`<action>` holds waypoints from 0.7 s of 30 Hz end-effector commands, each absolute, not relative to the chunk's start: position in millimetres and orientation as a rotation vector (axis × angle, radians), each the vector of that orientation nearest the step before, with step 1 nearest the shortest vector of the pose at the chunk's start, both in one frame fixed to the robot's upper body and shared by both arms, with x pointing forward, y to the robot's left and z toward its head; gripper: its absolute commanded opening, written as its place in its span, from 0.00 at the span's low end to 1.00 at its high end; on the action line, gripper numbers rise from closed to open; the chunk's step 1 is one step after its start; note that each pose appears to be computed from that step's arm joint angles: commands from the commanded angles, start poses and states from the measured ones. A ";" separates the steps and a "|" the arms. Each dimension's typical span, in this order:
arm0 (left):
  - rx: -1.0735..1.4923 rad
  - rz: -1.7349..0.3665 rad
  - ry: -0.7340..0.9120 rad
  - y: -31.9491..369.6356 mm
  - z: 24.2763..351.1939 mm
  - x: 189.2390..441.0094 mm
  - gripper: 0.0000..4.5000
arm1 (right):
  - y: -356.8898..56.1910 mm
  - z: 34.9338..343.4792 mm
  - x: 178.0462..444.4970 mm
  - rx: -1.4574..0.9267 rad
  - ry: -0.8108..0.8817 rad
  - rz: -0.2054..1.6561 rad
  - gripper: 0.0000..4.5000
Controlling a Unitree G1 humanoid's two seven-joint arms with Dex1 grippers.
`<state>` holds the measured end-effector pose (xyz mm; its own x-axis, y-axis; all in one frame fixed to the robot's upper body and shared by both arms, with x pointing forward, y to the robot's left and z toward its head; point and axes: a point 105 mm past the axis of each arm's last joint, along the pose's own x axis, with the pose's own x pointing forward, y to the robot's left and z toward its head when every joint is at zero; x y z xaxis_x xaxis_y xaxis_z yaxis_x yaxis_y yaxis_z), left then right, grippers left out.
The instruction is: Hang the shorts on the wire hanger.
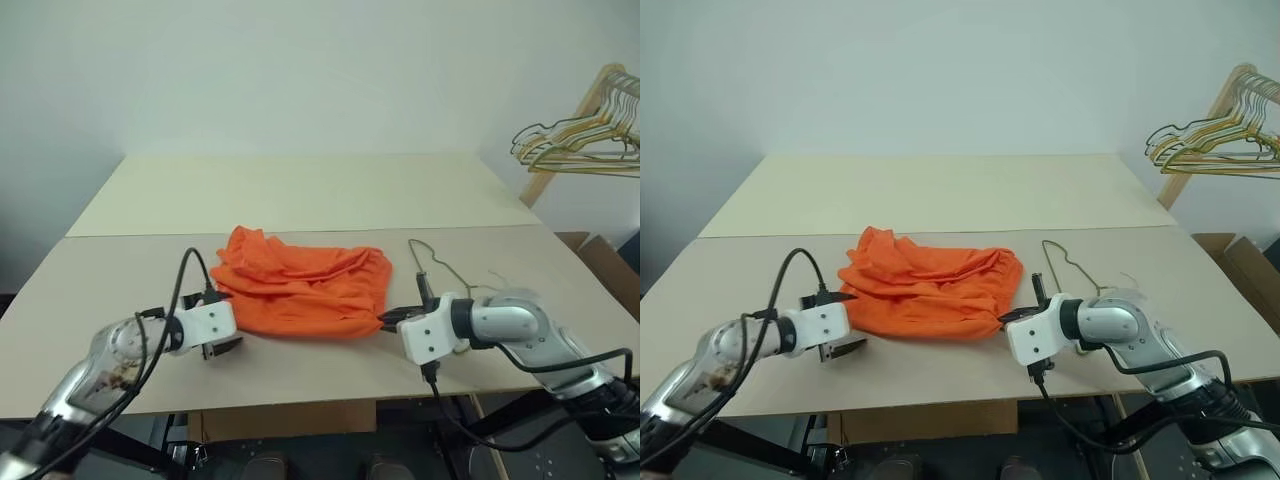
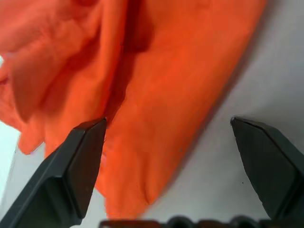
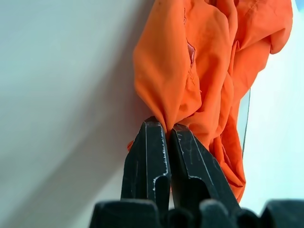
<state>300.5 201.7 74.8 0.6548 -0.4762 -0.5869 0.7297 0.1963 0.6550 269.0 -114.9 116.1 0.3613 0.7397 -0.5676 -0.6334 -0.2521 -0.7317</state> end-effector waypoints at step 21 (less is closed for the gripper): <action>1.122 -0.981 0.216 219.2 110.3 300.3 0.00 | -116.3 140.4 259.9 -1.183 -0.130 1.294 0.00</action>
<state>306.5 220.6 87.1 0.6063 -0.4977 -0.6203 0.7555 0.1170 0.6446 262.3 -117.0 123.3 0.3544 0.7594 -0.5456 -0.6772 -0.1939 -0.7098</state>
